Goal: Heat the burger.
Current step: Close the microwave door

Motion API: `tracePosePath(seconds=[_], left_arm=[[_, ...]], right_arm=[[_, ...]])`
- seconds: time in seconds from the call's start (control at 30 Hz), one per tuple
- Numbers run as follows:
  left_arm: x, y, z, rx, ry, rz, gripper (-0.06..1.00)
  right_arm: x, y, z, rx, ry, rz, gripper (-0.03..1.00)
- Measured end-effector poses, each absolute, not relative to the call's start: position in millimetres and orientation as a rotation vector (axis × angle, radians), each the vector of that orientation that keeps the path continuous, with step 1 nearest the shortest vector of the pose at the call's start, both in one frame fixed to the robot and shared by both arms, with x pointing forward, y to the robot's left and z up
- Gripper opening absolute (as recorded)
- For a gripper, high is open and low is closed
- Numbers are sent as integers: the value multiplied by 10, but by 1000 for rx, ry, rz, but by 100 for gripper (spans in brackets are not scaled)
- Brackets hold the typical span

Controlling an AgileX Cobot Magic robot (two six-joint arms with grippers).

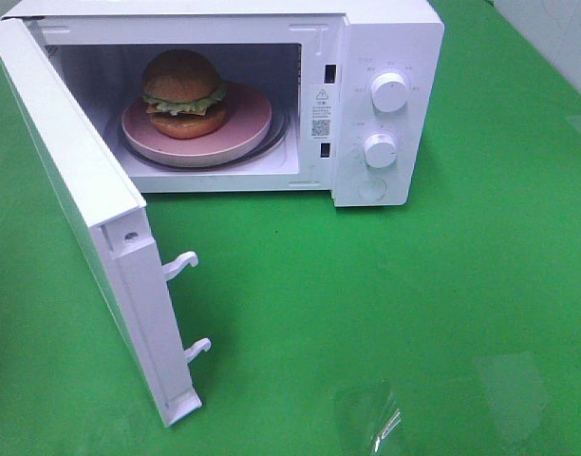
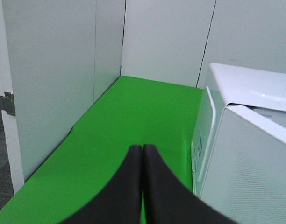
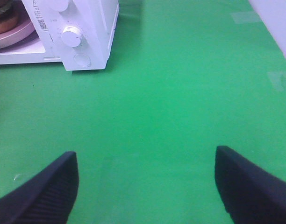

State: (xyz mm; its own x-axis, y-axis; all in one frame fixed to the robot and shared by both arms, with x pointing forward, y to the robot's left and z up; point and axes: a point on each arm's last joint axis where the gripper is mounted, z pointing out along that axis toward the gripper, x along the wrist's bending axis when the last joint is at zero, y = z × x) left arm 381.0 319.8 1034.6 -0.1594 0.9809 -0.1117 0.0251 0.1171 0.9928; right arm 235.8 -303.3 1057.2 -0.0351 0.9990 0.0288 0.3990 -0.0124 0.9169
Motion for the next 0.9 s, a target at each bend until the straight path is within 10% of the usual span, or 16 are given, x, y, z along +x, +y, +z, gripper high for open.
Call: tracePosePath(seconds=[0.9], left_arm=[[4565,2802,9657,1517,1080,831,0]], right_arm=[[2358,-3033,10572,1503,1527,1033,76]])
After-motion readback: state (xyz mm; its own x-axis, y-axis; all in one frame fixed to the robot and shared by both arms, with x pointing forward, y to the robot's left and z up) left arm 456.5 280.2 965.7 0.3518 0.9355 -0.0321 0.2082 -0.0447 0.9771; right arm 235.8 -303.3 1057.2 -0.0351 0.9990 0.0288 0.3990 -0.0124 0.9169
